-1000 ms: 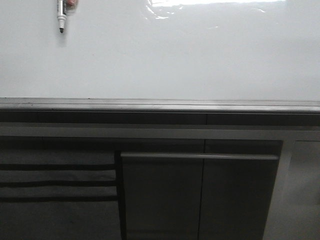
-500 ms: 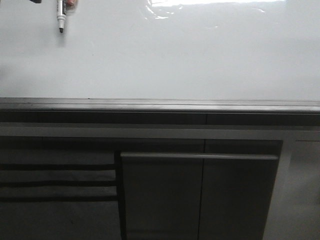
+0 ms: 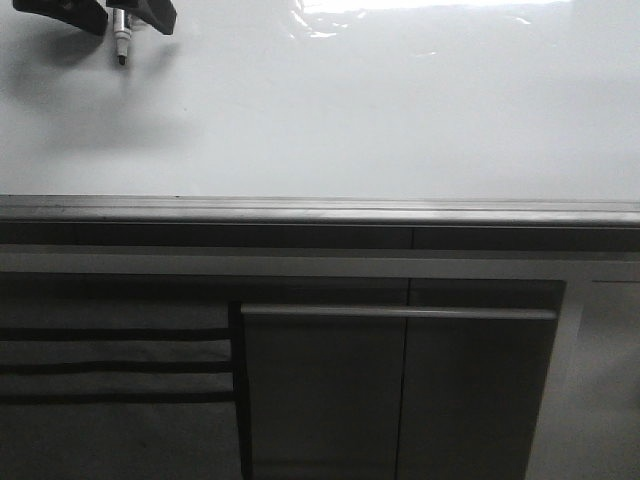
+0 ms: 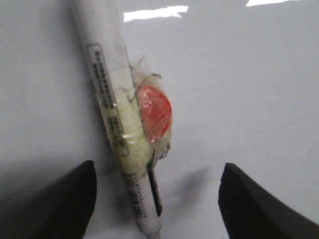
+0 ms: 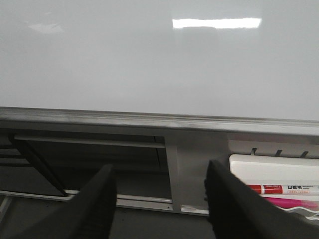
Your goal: Write number 0 on whiteboard
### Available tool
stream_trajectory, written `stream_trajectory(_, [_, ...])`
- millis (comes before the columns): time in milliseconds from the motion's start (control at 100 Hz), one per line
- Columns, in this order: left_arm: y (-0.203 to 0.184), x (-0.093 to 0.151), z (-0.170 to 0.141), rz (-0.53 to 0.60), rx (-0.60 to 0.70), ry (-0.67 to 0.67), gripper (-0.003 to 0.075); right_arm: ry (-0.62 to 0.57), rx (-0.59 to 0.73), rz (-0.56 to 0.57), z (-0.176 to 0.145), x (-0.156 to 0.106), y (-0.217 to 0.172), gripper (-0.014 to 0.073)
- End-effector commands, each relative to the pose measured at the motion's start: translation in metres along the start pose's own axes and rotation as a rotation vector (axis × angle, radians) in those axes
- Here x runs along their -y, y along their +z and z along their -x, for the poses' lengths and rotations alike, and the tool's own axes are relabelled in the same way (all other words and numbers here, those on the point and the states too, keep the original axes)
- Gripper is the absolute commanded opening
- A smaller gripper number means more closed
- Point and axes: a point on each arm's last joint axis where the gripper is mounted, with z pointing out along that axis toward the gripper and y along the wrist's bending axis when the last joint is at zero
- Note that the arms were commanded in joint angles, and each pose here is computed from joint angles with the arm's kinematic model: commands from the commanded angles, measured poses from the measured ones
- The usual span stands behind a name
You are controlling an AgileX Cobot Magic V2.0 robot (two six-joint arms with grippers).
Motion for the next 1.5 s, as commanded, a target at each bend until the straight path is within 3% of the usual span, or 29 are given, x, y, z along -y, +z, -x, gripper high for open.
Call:
stream_trajectory(0, [-0.014, 0.002, 0.026, -0.001, 0.122, 0.0, 0.0377, -0.006, 0.095, -0.016, 0.017, 0.001, -0.004, 0.0362])
stream_trajectory(260, [-0.013, 0.001, 0.026, 0.004, 0.109, 0.018, 0.009, -0.006, 0.095, -0.016, 0.017, 0.001, -0.004, 0.0362])
stream_trajectory(400, [-0.013, 0.001, 0.026, 0.016, 0.096, 0.061, -0.0019, -0.006, 0.097, -0.016, 0.017, 0.001, -0.004, 0.0362])
stream_trajectory(620, [-0.045, 0.002, 0.029, 0.043, 0.014, 0.179, -0.002, 0.009, 0.088, 0.005, 0.021, -0.001, -0.008, 0.0362])
stream_trajectory(730, [-0.075, 0.013, 0.03, 0.024, -0.027, 0.323, -0.002, -0.041, 0.047, 0.065, 0.026, -0.008, -0.007, 0.0362])
stream_trajectory(830, [-0.104, 0.027, 0.028, -0.024, -0.073, 0.428, -0.002, -0.078, 0.014, 0.183, 0.033, -0.019, -0.001, 0.0362])
stream_trajectory(1020, [-0.148, 0.057, 0.02, -0.16, -0.045, 0.443, -0.002, -0.068, 0.005, 0.463, 0.042, -0.048, 0.017, 0.0362])
stream_trajectory(1200, [-0.171, 0.073, -0.013, -0.26, -0.108, 0.496, -0.002, -0.211, -0.082, 0.657, 0.036, -0.071, 0.031, 0.0362])
stream_trajectory(1330, [-0.173, 0.089, -0.045, -0.374, -0.244, 0.574, -0.002, -0.322, -0.145, 0.775, 0.04, -0.087, 0.039, 0.0362])
stream_trajectory(1490, [-0.173, 0.113, -0.066, -0.485, -0.289, 0.671, -0.002, -0.463, -0.19, 0.888, 0.05, -0.105, 0.046, 0.0362])
